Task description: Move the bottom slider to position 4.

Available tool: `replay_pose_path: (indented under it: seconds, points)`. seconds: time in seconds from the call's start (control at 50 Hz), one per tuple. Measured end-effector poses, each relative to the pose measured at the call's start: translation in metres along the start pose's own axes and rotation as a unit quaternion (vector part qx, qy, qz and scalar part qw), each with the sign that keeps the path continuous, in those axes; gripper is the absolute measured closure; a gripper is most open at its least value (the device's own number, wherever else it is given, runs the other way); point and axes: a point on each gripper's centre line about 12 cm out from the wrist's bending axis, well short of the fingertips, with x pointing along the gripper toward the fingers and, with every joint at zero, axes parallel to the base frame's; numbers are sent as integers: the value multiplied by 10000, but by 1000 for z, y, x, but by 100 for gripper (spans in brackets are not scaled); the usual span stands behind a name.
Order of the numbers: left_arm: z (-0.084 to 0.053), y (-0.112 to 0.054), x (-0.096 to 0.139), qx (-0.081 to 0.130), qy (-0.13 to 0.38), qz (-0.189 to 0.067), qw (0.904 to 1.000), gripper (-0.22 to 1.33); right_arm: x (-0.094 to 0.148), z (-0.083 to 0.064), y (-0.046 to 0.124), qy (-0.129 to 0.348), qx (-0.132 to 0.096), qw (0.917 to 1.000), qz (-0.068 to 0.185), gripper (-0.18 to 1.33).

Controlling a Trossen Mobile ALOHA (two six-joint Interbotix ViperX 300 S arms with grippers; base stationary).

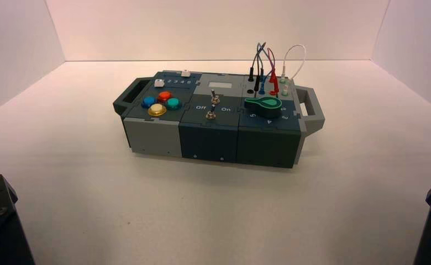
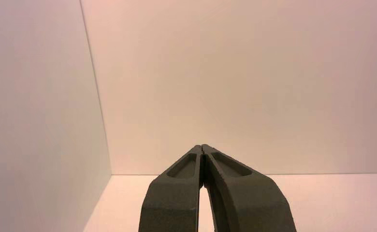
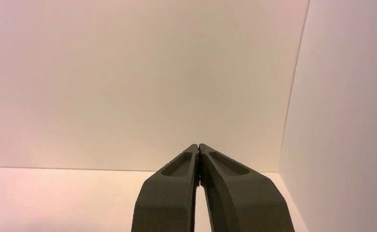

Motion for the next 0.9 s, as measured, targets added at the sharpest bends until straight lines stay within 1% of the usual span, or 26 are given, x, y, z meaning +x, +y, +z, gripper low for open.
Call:
replay_pose_path:
  seconds: [0.14,0.3,0.9]
  points:
    - [1,0,0,-8,-8,9,10000,127,0,0,0,-8,-31,10000,9,129]
    - [1,0,0,54,-8,0,10000,127,0,0,0,8,-31,10000,8,129]
    - [1,0,-1,61,-23,1,10000,127,0,-1,0,31,-31,10000,8,129]
